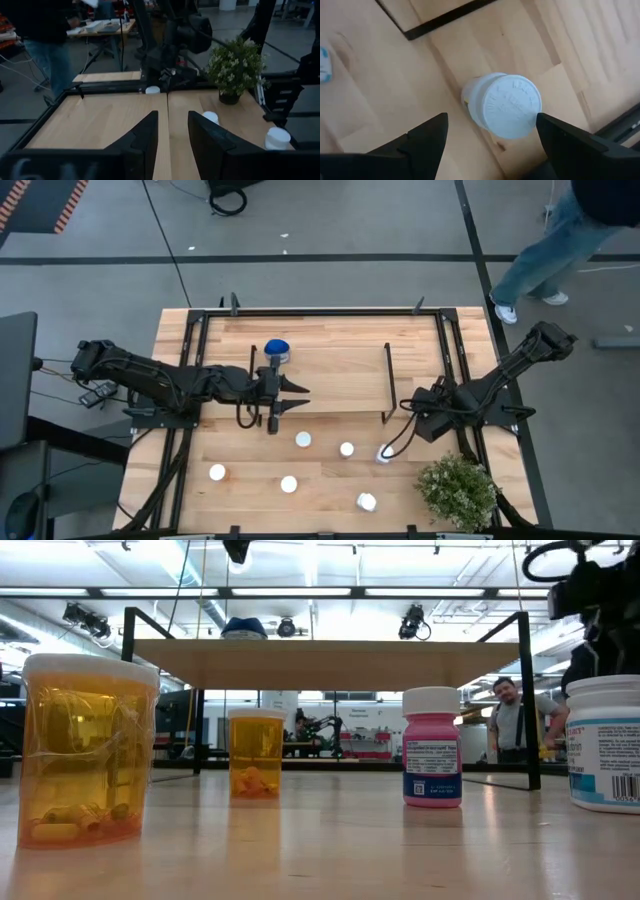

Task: Pick and place medicine bottles onto shelf by color
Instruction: Put the white medicine bottle on the shelf

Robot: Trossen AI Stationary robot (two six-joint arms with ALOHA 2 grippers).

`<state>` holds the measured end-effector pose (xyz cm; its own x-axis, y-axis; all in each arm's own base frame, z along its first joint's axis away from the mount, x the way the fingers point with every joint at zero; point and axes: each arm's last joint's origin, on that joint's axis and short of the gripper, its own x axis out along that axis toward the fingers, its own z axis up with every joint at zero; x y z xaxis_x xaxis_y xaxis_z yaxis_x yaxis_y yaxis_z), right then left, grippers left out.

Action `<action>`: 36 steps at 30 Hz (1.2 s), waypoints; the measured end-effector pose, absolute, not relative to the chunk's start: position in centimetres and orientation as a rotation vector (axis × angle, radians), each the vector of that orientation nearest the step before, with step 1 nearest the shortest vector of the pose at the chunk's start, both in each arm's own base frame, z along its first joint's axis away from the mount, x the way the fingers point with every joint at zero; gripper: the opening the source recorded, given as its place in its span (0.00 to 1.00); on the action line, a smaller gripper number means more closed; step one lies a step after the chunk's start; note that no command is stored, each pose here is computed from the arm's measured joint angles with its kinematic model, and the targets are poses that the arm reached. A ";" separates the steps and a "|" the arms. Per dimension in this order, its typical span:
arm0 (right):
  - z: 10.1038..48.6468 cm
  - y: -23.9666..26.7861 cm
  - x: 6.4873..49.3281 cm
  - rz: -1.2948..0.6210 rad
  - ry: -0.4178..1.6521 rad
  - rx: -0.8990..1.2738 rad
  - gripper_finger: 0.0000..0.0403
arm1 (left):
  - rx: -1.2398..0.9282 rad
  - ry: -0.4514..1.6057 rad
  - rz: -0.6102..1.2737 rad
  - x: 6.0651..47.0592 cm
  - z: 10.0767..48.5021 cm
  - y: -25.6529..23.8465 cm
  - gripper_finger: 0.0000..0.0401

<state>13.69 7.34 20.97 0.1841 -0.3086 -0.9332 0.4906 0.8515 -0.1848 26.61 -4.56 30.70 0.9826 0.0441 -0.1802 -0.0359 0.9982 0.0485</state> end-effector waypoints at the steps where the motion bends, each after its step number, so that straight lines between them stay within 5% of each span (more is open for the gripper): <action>1: 20.9 7.3 13.6 -0.573 1.265 0.167 0.77 | 0.044 0.190 0.040 26.6 30.6 -4.6 0.29; 36: 20.3 6.9 13.5 -0.684 1.172 0.162 0.77 | 0.021 0.200 0.037 26.5 30.5 -4.7 0.30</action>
